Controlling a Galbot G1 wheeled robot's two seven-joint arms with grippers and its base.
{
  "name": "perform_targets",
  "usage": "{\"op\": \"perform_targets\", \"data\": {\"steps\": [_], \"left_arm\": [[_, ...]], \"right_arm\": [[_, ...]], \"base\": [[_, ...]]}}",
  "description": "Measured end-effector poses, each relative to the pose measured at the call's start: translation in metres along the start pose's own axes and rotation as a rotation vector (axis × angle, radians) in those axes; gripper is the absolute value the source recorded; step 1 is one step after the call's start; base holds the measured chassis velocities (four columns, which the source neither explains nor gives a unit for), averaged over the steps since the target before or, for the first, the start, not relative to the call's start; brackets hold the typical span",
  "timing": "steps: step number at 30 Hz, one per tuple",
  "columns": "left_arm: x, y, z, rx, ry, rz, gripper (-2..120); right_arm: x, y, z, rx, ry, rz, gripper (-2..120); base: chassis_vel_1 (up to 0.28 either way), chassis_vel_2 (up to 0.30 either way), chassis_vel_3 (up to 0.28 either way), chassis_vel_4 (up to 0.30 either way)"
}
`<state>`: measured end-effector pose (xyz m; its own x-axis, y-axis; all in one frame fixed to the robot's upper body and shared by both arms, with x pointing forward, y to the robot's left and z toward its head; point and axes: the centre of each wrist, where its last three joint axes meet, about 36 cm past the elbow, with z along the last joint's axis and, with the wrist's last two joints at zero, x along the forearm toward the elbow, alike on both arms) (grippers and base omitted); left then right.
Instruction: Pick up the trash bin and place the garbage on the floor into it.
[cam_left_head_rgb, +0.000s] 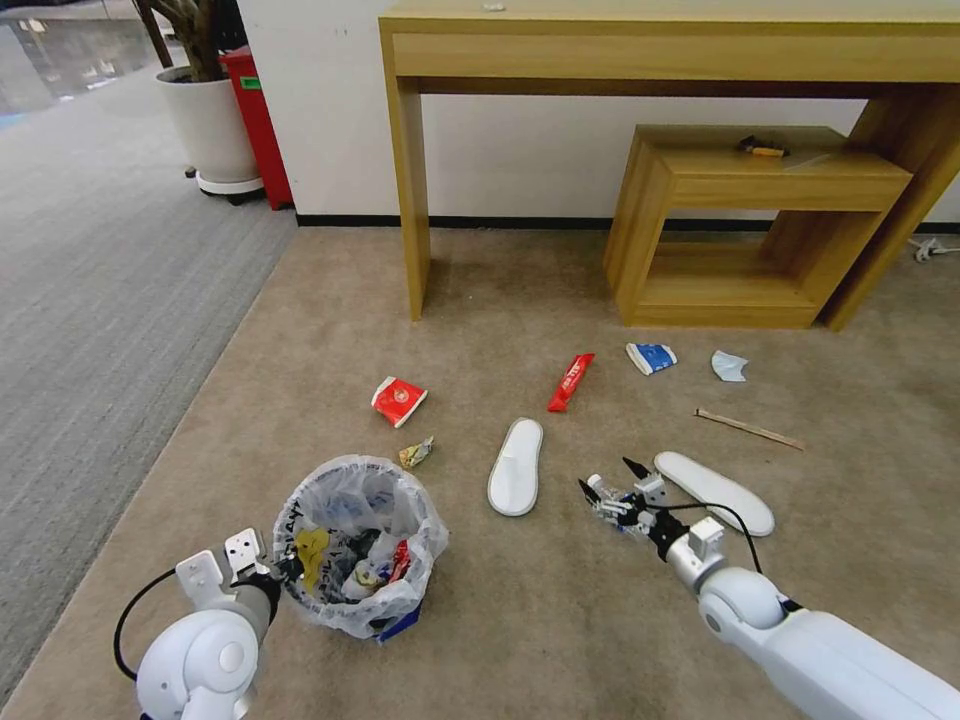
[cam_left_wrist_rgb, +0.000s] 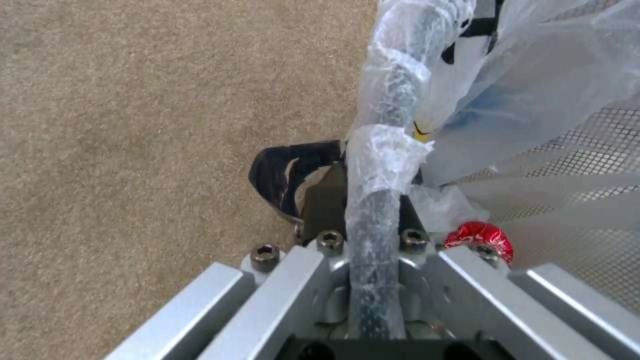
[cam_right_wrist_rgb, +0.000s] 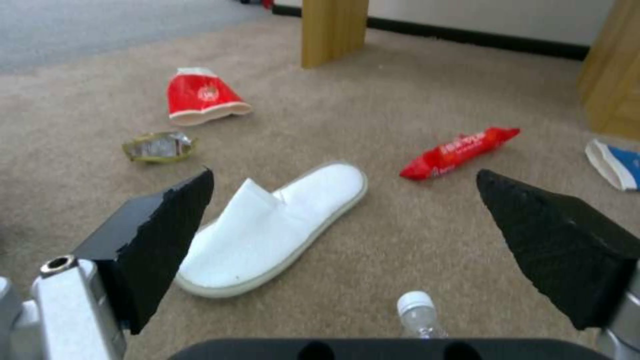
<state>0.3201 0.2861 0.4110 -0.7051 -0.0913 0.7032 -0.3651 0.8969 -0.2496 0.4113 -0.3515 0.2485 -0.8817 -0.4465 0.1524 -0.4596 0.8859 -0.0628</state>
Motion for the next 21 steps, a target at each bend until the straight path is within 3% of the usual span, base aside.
{"op": "perform_targets", "data": {"steps": [21], "left_arm": [[0.0014, 0.0031, 0.0023, -0.009, 0.002, 0.0, 0]], "right_arm": [[0.0095, -0.0017, 0.0056, 0.034, -0.029, -0.017, 100]], "base": [[0.0, 0.0, 0.0, 0.0]]}}
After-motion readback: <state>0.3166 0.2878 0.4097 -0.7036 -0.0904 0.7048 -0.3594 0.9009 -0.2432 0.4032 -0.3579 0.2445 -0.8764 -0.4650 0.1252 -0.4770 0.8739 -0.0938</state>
